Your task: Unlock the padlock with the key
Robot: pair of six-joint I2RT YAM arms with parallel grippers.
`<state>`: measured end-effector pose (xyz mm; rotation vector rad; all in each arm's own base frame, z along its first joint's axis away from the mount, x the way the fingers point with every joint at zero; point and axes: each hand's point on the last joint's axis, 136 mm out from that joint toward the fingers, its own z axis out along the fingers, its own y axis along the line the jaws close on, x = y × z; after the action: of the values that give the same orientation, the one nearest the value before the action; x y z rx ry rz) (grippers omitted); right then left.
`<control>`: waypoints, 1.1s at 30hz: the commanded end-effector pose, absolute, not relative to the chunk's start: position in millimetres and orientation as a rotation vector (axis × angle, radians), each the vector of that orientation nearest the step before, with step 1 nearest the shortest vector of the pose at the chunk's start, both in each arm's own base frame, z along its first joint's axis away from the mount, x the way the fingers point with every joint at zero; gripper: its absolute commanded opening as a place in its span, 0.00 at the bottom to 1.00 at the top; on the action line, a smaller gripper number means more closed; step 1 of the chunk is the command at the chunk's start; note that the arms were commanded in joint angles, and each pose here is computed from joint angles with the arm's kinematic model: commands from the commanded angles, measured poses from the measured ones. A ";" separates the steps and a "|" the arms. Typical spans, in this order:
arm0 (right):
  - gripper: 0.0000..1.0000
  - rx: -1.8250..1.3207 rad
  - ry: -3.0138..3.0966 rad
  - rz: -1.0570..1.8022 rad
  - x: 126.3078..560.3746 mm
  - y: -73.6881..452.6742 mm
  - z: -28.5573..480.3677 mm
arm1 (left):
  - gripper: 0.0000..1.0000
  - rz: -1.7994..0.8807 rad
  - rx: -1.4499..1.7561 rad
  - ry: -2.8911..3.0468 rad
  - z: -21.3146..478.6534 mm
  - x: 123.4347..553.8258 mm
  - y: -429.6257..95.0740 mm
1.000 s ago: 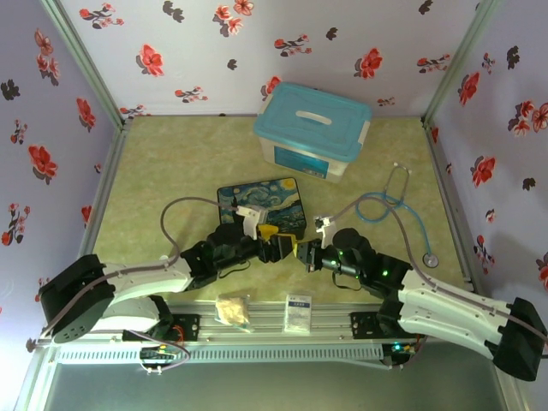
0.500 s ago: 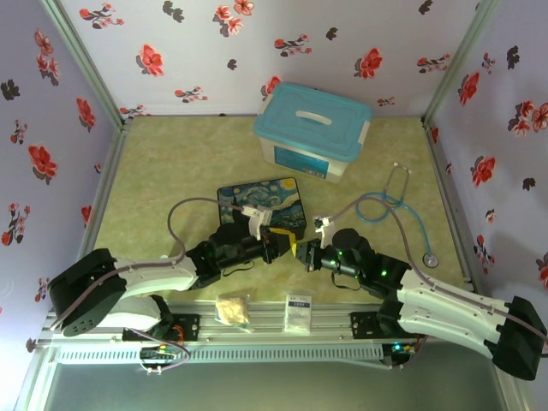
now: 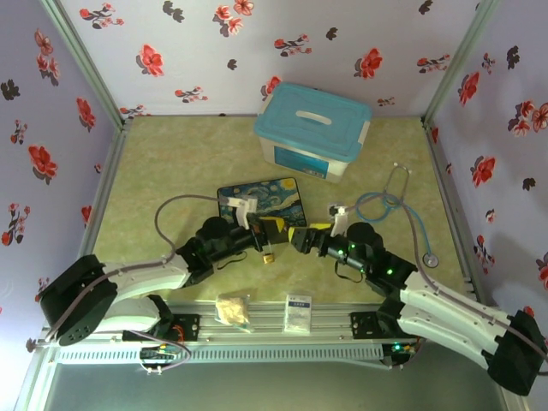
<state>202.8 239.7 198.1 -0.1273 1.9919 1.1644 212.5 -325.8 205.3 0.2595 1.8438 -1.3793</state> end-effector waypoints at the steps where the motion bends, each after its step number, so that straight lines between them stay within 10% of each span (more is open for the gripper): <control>1: 0.96 -0.072 1.756 1.397 213.1 245.6 245.8 | 0.00 -1.463 0.167 1.697 243.8 219.1 -311.0; 33: 0.38 -0.191 1.552 1.783 217.7 300.4 280.3 | 0.00 -1.559 0.129 1.527 291.2 218.7 -306.3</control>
<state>221.8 296.0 250.2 -0.1523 1.6701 1.6967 216.5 -309.3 266.0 0.1462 1.6262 -1.5229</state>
